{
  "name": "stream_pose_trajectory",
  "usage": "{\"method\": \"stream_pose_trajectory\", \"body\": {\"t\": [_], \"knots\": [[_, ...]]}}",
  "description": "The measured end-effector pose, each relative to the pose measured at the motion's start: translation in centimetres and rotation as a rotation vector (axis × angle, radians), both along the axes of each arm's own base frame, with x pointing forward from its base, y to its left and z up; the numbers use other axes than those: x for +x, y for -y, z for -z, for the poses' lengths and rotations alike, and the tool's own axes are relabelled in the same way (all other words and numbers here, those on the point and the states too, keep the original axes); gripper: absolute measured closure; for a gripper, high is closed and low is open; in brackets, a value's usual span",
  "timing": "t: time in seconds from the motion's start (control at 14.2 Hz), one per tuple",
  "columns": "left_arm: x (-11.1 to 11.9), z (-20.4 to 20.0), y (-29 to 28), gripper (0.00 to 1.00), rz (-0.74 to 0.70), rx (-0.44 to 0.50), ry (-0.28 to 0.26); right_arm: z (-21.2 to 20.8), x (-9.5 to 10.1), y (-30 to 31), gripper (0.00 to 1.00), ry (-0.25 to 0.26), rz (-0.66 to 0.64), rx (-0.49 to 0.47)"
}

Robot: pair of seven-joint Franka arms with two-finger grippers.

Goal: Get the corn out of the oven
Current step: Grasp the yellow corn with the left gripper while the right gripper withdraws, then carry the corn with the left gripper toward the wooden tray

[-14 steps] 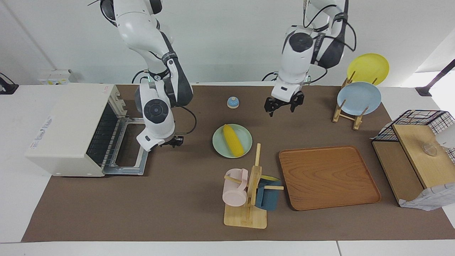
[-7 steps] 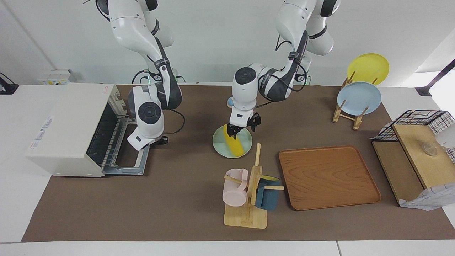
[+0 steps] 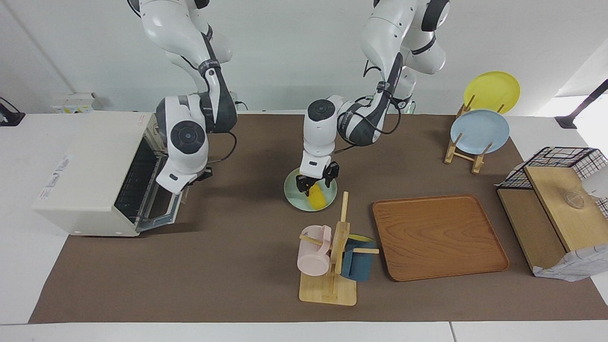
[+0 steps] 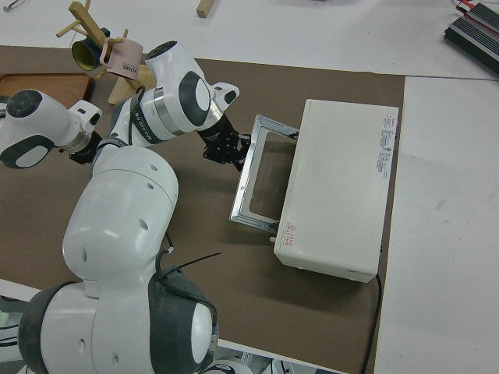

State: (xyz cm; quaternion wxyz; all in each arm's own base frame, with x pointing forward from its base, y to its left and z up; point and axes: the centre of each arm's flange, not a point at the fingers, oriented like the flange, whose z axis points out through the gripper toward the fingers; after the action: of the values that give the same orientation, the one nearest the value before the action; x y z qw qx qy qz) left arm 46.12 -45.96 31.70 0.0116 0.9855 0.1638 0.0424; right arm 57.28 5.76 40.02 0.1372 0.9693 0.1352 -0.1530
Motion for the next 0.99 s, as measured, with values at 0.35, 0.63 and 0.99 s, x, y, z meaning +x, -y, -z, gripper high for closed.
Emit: {"method": "stream_pose_trajectory", "body": {"t": [0.35, 0.63, 0.99], "knots": [[0.4, -0.3, 0.1, 0.45, -0.003, 0.001, 0.003, -5.1, -0.8, 6.4, 0.93, 0.025, 0.001, -0.005], [4.5, -2.2, -4.2, 0.45, -0.004, 0.072, -0.054, -6.1, -1.1, 9.2, 0.86, 0.014, -0.01, -0.011], [15.1, -5.6, -19.7, 0.45, 0.122, 0.088, -0.069, -11.3, -2.7, 10.9, 0.32, 0.097, 0.105, 0.165]]}}
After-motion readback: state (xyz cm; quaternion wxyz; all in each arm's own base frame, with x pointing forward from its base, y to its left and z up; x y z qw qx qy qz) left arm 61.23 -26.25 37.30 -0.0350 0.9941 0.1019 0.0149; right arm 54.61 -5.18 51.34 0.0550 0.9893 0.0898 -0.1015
